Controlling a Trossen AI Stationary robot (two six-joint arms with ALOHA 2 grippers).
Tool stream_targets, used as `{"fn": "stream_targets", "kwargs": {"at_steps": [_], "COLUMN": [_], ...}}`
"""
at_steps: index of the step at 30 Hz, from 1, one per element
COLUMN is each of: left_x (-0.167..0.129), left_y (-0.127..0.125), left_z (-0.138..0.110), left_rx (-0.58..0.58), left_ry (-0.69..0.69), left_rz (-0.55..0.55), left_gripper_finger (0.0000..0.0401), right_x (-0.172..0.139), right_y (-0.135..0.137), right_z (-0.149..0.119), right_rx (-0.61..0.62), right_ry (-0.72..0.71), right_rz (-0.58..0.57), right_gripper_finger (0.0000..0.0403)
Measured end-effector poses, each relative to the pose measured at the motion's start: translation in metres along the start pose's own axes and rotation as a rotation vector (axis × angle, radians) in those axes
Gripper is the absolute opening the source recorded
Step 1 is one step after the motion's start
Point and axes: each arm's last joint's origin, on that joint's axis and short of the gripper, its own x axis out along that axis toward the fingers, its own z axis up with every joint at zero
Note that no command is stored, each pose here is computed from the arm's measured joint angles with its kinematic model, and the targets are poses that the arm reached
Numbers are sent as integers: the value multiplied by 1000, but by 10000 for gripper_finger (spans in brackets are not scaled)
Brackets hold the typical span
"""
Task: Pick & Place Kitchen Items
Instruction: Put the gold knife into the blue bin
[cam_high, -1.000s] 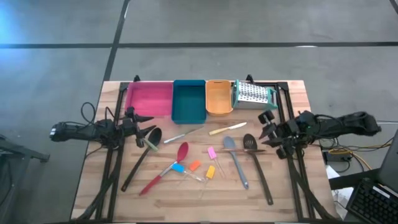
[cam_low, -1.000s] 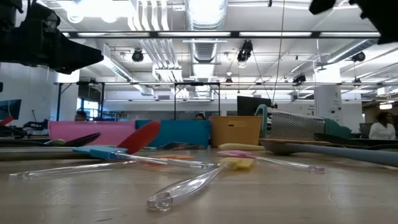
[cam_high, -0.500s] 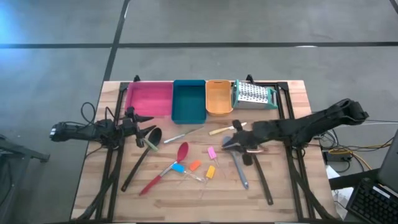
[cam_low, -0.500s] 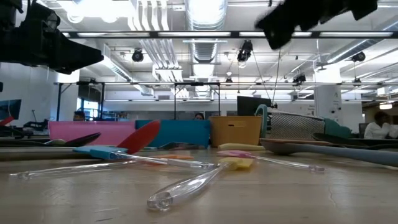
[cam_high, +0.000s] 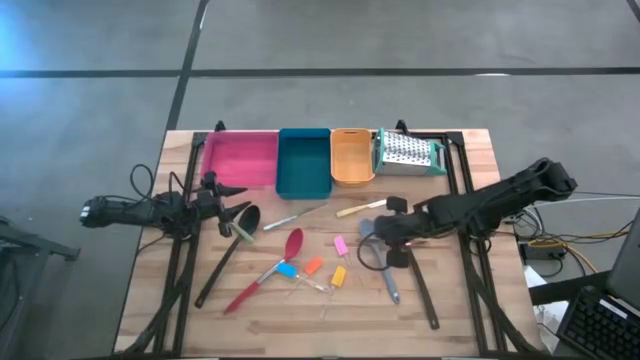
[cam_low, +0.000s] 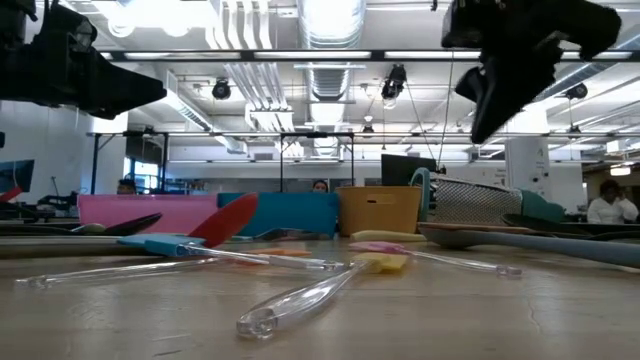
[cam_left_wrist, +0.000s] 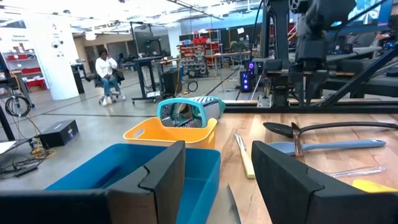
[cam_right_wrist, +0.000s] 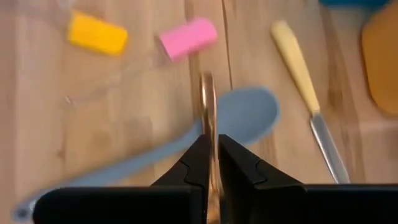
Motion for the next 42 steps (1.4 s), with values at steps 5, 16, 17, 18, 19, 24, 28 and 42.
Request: {"fn": "stream_targets", "kwargs": {"at_steps": [5,16,17,18,19,24,28,42], "left_x": [0,0,0,0,0,0,0,0], "left_y": [0,0,0,0,0,0,0,0], "left_z": [0,0,0,0,0,0,0,0], "left_rx": [0,0,0,0,1,0,0,0], "left_ry": [0,0,0,0,0,0,0,0], "left_rz": [0,0,0,0,0,0,0,0], "left_gripper_finger": [190,191,191,190,190,191,191,191], "right_x": [4,5,5,5,5,11,21,65], "right_y": [-1,-1,-1,-2,-2,-1,0,6], "right_z": [-5,-4,-4,-4,-4,-4,-4,-13], "right_rx": [-40,-18,-11,-5,-3,-5,-14,-51], "right_ry": [56,53,53,52,52,73,111,292], "right_rz": [-16,-17,-18,-18,-19,-26,-37,-87], "right_gripper_finger": [29,29,29,29,30,57,90,158]}}
